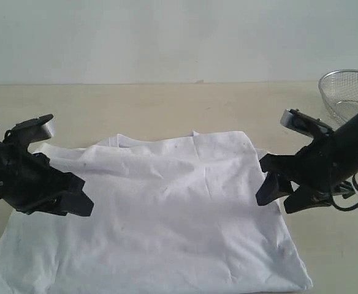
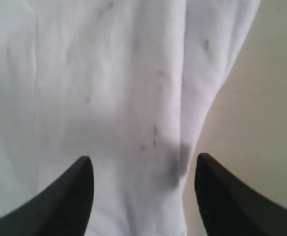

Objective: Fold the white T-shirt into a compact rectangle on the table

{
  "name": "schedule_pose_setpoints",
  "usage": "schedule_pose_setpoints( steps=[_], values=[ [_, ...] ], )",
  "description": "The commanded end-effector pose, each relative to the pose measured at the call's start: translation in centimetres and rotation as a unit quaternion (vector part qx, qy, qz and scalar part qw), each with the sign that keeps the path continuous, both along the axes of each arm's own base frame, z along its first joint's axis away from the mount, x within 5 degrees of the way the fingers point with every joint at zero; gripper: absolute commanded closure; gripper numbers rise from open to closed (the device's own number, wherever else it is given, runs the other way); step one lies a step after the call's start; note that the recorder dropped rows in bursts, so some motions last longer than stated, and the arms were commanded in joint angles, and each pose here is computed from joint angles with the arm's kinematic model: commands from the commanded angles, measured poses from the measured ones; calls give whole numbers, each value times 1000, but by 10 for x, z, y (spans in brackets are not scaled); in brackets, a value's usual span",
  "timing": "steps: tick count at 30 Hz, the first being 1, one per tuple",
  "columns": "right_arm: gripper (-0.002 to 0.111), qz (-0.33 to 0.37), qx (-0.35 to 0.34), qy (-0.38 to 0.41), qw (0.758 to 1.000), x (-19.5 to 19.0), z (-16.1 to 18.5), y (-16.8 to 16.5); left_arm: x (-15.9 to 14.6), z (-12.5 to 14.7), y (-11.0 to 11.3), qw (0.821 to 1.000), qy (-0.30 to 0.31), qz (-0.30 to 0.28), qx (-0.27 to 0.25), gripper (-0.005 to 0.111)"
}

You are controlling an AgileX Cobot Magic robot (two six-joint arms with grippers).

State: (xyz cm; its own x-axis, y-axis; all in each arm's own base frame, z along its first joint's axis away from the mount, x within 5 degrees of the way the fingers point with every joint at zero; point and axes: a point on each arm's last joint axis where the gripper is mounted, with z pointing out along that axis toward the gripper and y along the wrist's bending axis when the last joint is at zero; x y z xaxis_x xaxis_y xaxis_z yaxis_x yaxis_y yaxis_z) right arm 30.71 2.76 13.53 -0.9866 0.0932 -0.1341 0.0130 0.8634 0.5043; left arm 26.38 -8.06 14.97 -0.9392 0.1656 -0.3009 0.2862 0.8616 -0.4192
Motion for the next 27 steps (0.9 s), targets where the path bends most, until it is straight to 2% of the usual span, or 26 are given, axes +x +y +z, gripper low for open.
schedule_pose_setpoints(
  steps=[1, 8, 27],
  values=[
    [53, -9, 31, -12, 999, 5, -2, -14, 3, -2, 0, 1000, -1, 5, 5, 55],
    [53, -9, 31, -22, 999, 7, -5, -18, 7, -4, 4, 999, -25, 15, 26, 55],
    [53, -23, 79, 27, 996, 9, -35, -10, 9, -5, 7, 998, -30, 25, 41, 55]
  ],
)
